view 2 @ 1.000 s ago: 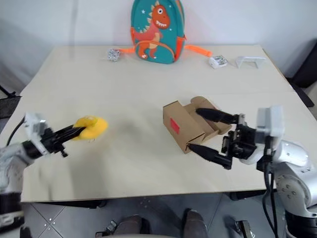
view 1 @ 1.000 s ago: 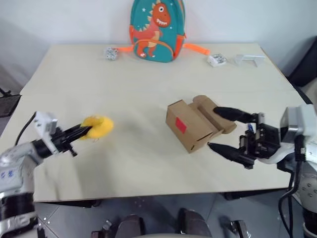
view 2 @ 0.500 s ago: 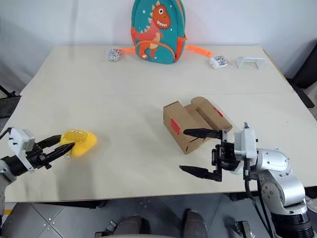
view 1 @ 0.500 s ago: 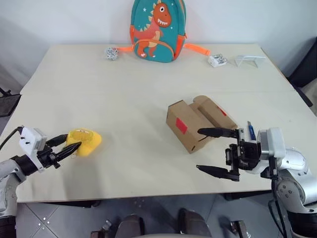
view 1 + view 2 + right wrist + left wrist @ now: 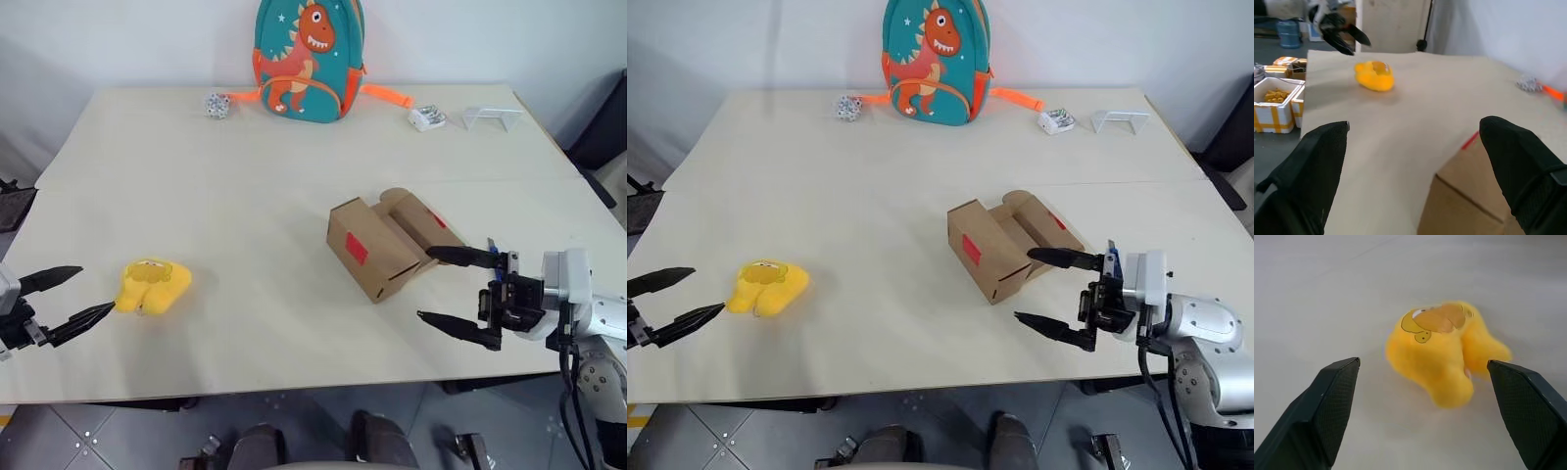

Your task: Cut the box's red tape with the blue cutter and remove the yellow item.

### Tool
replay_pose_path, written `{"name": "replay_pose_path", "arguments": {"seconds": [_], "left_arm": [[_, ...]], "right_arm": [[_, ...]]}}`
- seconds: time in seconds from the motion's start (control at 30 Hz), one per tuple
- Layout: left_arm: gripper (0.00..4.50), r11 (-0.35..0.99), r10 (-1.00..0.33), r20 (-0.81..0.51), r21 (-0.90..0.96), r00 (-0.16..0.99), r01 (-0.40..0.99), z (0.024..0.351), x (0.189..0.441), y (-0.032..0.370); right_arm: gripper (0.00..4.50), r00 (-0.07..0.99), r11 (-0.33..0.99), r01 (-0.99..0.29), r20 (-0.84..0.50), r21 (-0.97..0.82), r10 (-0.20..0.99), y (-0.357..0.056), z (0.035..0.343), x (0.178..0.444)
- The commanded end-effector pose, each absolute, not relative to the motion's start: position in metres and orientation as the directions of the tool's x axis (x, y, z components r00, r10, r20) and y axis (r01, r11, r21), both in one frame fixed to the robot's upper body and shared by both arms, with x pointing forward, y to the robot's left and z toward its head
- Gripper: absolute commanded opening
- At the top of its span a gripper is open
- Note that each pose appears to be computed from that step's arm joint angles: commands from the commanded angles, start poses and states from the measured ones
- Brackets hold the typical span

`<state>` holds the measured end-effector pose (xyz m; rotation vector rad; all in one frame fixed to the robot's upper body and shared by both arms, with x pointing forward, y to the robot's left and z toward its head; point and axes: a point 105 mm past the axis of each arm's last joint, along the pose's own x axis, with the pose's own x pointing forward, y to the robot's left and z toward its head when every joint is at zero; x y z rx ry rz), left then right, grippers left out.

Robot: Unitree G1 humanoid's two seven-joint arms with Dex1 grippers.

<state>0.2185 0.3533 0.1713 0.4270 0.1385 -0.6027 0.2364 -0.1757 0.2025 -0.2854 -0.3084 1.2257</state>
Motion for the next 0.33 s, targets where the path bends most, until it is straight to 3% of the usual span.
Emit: {"name": "replay_pose_path", "arguments": {"seconds": [0.03,0.2,0.33], "left_arm": [[4.41,0.722,-0.496,-0.297,0.381,0.816,0.578,0.165,0.195,0.359],[4.41,0.730,-0.472,-0.318,0.381,0.822,0.567,0.145,0.179,0.367],[4.41,0.740,-0.475,-0.268,0.394,0.839,0.545,0.144,0.188,0.356]], "right_arm": [[4.50,0.369,0.361,-0.832,0.065,-0.421,0.927,-0.192,0.211,0.231],[4.50,0.377,0.362,-0.837,0.046,-0.412,0.925,-0.193,0.206,0.220],[4.50,0.405,0.381,-0.827,0.031,-0.412,0.914,-0.192,0.190,0.220]]}}
